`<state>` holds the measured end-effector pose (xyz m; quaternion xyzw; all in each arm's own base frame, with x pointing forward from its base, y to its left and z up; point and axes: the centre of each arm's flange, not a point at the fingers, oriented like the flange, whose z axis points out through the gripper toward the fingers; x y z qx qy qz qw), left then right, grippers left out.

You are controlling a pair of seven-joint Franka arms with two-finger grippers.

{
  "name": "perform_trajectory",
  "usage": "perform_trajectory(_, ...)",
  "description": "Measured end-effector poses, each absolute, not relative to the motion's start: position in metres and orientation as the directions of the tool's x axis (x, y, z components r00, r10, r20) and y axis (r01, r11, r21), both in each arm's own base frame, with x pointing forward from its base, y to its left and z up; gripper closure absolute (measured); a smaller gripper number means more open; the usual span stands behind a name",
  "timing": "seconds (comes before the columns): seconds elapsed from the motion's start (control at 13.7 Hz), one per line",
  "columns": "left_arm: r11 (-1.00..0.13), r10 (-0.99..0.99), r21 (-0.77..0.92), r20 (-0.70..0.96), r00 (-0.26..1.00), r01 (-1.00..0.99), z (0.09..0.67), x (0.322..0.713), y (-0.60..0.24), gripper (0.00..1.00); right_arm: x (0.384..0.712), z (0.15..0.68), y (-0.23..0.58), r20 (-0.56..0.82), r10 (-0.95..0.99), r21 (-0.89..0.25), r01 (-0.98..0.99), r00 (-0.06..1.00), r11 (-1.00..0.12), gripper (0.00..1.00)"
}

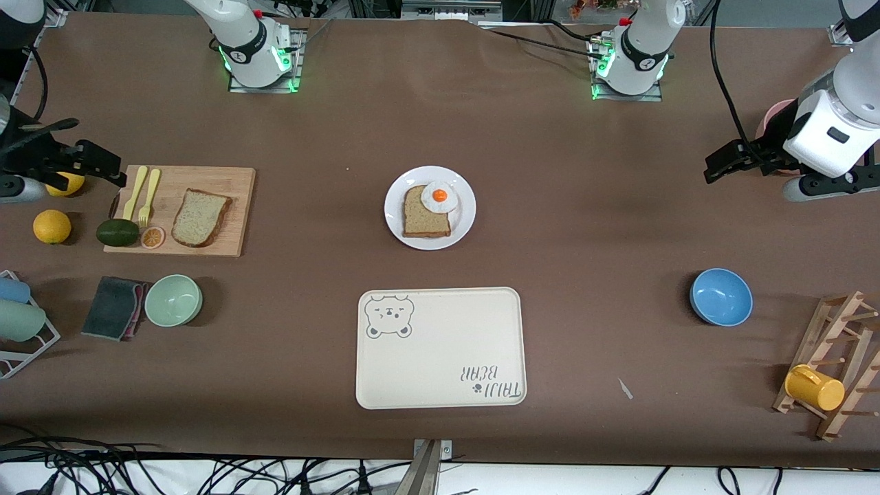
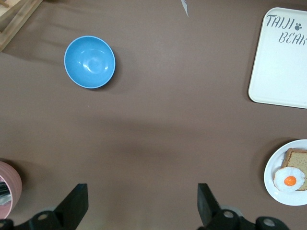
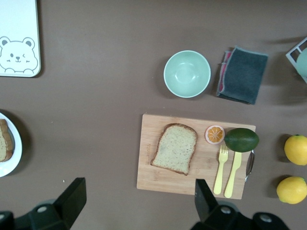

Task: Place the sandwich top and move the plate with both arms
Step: 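Reach the right gripper down to the bread slice on the cutting board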

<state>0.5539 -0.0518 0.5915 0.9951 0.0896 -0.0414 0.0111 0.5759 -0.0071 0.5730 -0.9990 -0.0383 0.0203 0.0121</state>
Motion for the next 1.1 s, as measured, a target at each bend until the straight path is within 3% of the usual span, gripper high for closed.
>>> perform_trajectory(0.44, -0.984, 0.177, 0.015, -0.084, 0.981, 0.179, 0.592, 0.554, -0.052, 0.00, 0.602, 0.494, 0.014, -0.163, 0.099, -0.032, 0.095, 0.982, -0.995, 0.00)
perform_trajectory(0.66, -0.984, 0.177, 0.015, -0.082, 0.981, 0.179, 0.593, 0.554, -0.052, 0.00, 0.611, 0.445, 0.044, -0.192, 0.033, 0.038, 0.041, 0.981, -0.998, 0.00)
perform_trajectory(0.88, -0.984, 0.176, 0.020, -0.064, 0.982, 0.178, 0.601, 0.555, -0.052, 0.00, 0.600, 0.390, 0.061, -0.209, -0.028, 0.174, 0.009, 0.978, -0.985, 0.00)
perform_trajectory(1.1, -0.984, 0.176, 0.021, -0.060, 0.983, 0.177, 0.603, 0.555, -0.053, 0.00, 0.582, 0.338, 0.046, -0.212, -0.105, 0.211, -0.059, 0.972, -0.976, 0.01)
